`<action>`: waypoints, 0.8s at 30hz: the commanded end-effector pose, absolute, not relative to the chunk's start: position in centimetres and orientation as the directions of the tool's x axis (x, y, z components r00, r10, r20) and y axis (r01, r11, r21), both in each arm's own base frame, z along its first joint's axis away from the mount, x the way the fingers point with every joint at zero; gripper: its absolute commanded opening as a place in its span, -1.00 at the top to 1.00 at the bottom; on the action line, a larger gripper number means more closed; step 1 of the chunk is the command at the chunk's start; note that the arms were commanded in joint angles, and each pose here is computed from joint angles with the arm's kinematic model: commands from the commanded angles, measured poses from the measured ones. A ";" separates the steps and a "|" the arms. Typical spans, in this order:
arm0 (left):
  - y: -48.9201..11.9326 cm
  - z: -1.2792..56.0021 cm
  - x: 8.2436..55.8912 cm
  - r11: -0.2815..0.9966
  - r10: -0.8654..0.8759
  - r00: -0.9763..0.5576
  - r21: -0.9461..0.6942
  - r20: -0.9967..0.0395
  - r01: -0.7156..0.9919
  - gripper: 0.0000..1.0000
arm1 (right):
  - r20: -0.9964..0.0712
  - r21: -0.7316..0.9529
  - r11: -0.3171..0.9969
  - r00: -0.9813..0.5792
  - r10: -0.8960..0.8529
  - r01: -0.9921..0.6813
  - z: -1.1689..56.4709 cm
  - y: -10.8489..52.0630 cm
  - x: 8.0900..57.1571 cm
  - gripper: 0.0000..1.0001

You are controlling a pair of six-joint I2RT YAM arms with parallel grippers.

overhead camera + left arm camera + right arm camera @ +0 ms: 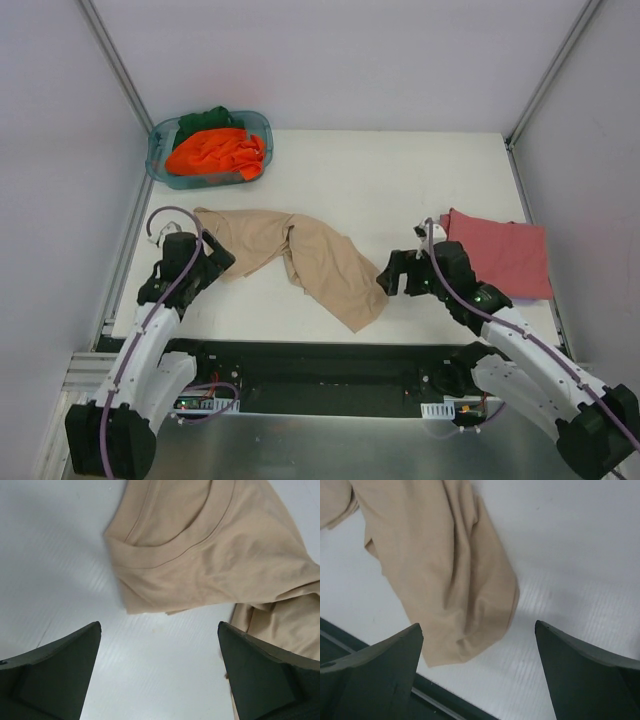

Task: Fold and stack the t-shirts
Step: Move the tshirt to the center of the board, then flatten out the tshirt

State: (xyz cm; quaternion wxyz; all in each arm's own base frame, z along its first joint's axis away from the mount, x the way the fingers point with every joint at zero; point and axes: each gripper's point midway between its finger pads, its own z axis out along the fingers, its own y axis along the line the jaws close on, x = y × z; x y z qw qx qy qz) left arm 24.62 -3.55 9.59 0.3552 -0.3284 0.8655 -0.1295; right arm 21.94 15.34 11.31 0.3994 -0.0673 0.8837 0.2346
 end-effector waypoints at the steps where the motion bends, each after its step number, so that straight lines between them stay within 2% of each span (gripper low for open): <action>1: -3.2 6.9 21.7 0.695 -0.718 -0.493 -0.468 -0.491 -0.545 -0.98 | -0.664 0.324 0.912 -0.748 0.029 -0.252 9.8 16.5 19.0 -0.92; 6: -2.8 5.9 21.6 0.670 -0.740 -0.474 -0.452 -0.478 -0.589 -0.66 | -0.633 0.307 0.895 -0.771 -0.061 -0.323 8.5 20.2 15.8 -0.93; 11: -3.2 4.4 22.8 0.667 -0.743 -0.511 -0.419 -0.431 -0.616 -0.09 | -0.645 0.198 0.913 -0.749 -0.153 -0.357 7.8 21.8 14.6 -0.93; 13: -3.5 3.5 23.1 0.671 -0.741 -0.535 -0.402 -0.406 -0.623 0.03 | -0.631 0.189 0.915 -0.758 -0.164 -0.355 7.3 22.4 14.4 -0.94; 16: -4.2 2.5 23.2 0.671 -0.741 -0.570 -0.386 -0.355 -0.633 0.30 | -0.621 0.185 0.917 -0.765 -0.170 -0.354 6.7 23.2 14.1 -0.97; 24: -3.3 1.9 23.7 0.671 -0.740 -0.552 -0.353 -0.386 -0.653 0.32 | -0.597 0.147 0.918 -0.773 -0.216 -0.369 5.5 24.1 13.6 -0.97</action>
